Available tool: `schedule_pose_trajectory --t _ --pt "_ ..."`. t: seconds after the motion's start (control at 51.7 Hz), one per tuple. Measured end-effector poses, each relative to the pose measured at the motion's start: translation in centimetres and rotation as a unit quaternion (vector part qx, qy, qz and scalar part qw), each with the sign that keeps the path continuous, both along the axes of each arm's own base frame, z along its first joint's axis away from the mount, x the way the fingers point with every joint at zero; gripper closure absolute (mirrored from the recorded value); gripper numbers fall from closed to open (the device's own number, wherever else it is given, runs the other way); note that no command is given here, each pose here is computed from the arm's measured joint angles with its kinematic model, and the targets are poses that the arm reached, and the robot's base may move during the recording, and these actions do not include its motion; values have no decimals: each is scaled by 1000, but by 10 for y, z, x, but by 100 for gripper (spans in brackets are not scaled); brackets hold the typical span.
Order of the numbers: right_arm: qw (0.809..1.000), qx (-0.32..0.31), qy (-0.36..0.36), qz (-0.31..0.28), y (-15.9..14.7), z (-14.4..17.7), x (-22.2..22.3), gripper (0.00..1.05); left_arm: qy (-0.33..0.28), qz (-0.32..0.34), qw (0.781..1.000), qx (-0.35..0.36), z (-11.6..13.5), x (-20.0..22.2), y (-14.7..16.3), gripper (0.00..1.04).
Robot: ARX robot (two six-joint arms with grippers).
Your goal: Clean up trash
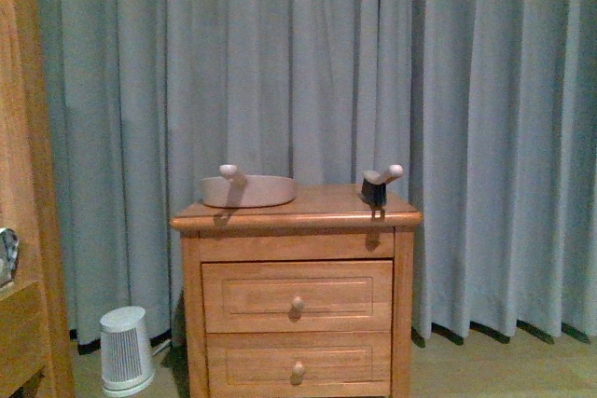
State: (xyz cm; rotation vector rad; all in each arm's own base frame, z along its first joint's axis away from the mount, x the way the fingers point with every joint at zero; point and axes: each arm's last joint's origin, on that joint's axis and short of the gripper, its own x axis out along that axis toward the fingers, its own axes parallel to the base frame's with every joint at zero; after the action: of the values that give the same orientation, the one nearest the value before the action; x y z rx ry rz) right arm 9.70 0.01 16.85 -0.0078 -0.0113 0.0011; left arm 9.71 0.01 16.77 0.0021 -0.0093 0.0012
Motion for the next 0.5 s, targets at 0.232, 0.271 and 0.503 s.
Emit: schedule_pose_trajectory --t 0.232,0.271,0.503 --pt "1000 0 0 0 0 0 0 7 0 0 1000 0 0 0 0 8" --pt "1000 0 0 0 0 0 0 7 0 0 1000 0 0 0 0 8" --pt "1000 0 0 0 0 0 0 7 0 0 1000 0 0 0 0 8"
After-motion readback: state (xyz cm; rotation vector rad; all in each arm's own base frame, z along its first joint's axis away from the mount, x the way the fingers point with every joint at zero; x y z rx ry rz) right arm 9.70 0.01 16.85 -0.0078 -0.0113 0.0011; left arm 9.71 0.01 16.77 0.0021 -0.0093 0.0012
